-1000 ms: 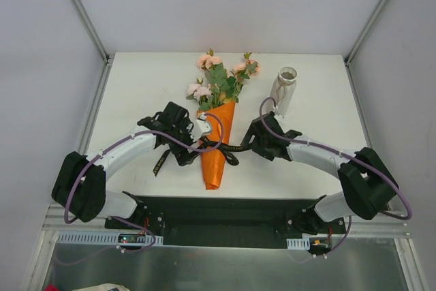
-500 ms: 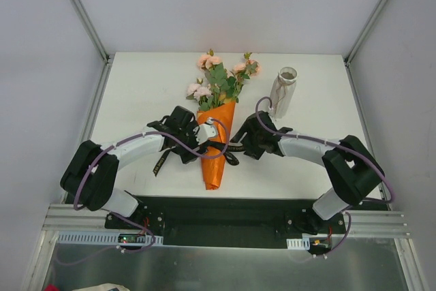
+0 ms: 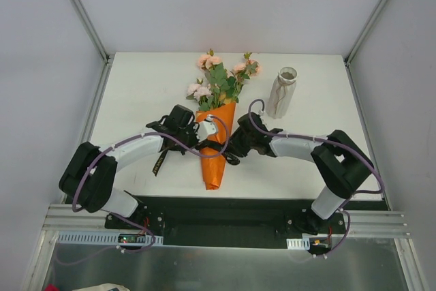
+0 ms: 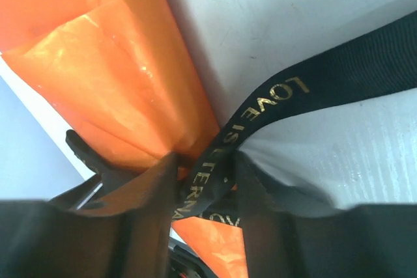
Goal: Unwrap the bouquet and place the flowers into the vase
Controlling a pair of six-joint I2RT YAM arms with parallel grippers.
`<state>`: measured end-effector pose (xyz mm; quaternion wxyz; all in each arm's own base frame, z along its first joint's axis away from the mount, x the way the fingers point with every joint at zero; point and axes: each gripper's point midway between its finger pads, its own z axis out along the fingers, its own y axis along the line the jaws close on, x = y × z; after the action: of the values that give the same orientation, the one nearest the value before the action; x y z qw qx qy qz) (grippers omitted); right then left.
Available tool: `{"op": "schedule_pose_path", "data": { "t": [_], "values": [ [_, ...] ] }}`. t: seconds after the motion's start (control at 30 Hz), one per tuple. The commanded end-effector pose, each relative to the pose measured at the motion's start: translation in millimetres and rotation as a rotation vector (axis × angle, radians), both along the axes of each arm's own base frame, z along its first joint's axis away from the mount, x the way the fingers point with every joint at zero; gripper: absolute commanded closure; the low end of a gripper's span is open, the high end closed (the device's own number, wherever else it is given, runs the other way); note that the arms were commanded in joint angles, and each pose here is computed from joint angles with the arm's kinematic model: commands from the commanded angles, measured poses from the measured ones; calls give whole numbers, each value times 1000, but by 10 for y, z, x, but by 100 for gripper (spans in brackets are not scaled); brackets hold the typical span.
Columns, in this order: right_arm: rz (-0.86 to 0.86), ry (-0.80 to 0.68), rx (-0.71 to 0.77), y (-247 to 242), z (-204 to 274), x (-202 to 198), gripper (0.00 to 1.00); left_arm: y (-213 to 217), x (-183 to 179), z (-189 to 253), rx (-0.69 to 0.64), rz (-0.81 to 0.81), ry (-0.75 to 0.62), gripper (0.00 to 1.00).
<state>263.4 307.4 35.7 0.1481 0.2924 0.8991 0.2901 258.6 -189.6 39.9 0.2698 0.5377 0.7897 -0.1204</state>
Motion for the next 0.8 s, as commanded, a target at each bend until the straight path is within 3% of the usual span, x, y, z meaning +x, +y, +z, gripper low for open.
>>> {"op": "schedule_pose_path", "data": {
  "t": [0.0,0.1,0.23,0.4,0.57,0.77],
  "values": [
    [-44,-3,31,-4,47,4,69,-88,26,242,-60,11,-57,94],
    [-71,-45,2,-107,106,59,86,-37,46,323,-50,30,-86,98],
    [-72,-119,-38,-244,278,144,99,73,78,463,-34,76,-125,100],
    [-97,-244,-106,-555,648,258,99,389,216,614,-5,226,-139,100],
    [-119,-376,-173,-939,1115,276,98,1238,518,953,-6,561,-188,100],
    [-124,-423,-310,-1377,1247,107,95,2304,578,1236,92,927,-292,100]
  ]
}}
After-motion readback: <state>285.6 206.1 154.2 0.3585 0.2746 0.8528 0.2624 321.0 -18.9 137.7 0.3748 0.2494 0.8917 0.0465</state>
